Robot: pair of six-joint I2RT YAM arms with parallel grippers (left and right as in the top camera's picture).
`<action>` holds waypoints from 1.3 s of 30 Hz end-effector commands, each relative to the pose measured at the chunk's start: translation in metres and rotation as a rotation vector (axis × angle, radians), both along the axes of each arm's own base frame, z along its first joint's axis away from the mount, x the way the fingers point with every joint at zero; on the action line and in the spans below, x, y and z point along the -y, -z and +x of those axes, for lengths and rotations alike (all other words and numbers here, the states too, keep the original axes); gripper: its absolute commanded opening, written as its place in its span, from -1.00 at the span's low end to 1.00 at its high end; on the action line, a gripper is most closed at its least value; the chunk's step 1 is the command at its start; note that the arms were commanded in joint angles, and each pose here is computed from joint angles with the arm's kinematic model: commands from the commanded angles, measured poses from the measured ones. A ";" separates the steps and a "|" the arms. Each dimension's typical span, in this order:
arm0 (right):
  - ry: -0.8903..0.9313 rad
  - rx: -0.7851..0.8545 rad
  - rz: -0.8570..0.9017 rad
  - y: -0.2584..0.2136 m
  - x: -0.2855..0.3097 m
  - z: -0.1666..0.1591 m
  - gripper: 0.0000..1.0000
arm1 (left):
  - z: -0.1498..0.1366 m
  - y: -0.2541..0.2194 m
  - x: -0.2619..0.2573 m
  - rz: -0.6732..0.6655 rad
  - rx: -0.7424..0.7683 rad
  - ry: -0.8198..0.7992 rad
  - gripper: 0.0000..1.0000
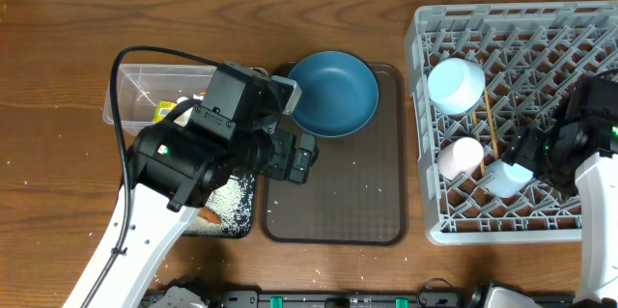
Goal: Sort waste into correct bins and load items into the dishwasher rack
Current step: 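Open the right gripper to release the cup in the rack, then move the right gripper left to the blue bowl's rim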
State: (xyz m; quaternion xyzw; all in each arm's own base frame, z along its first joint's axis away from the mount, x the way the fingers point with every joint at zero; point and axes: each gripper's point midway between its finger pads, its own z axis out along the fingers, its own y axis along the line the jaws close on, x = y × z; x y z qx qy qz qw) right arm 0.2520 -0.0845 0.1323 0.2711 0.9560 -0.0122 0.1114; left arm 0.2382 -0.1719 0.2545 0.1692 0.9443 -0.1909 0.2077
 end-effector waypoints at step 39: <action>-0.874 0.509 0.162 -0.028 -0.284 0.102 0.98 | 0.001 0.003 -0.001 0.014 -0.002 -0.006 0.99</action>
